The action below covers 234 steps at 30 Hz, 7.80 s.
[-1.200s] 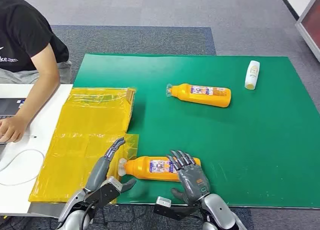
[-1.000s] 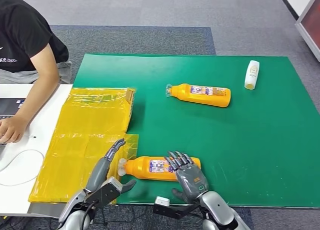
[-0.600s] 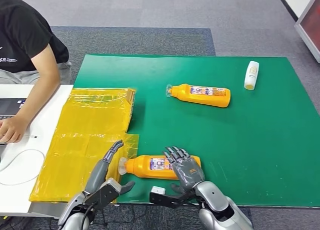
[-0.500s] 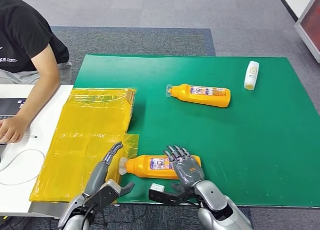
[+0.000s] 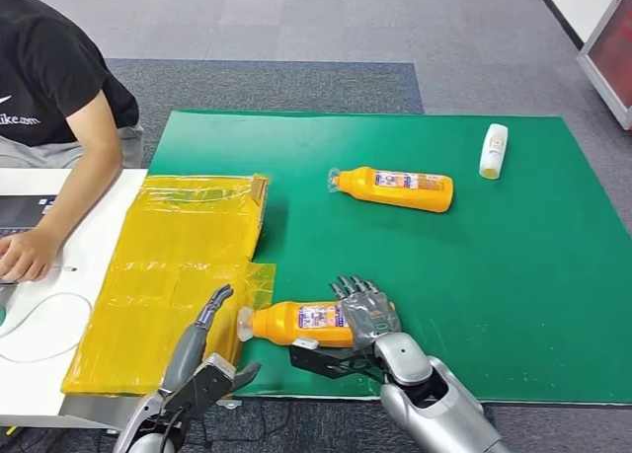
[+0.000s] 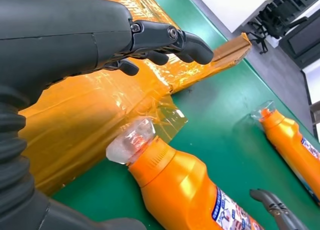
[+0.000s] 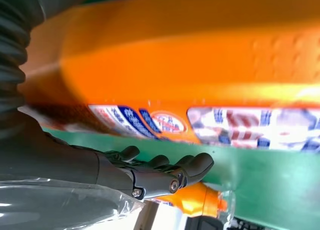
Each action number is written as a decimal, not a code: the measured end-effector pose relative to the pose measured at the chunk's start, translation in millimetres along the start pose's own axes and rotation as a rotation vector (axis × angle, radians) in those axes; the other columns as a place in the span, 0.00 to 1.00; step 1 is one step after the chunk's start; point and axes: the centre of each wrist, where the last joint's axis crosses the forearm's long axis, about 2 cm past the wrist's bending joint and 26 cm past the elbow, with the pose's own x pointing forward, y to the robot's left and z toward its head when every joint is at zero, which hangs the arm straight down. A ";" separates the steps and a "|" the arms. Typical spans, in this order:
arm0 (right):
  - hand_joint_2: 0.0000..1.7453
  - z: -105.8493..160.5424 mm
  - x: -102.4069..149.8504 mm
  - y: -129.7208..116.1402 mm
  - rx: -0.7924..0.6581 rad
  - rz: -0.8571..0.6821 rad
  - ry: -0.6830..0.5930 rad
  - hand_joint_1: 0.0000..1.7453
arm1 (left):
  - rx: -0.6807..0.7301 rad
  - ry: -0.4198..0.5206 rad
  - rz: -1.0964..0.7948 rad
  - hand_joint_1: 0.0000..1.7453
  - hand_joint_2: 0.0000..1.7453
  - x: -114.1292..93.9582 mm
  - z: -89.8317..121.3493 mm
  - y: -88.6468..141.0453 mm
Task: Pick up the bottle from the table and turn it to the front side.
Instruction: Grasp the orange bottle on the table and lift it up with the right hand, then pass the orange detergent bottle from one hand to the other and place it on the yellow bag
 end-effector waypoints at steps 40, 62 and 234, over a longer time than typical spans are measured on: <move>1.00 3.8 13.8 27.2 -0.182 -0.959 -0.372 1.00 | 0.061 -0.131 0.847 0.00 1.00 37.5 -100.7 22.2; 1.00 -4.5 20.2 30.5 -0.177 -1.002 -0.353 1.00 | -0.365 -0.197 0.696 0.00 0.00 52.1 -94.3 -14.3; 1.00 8.2 38.8 59.2 -0.145 -1.203 -0.316 0.00 | -0.893 0.019 -0.168 1.00 1.00 67.5 -205.1 257.1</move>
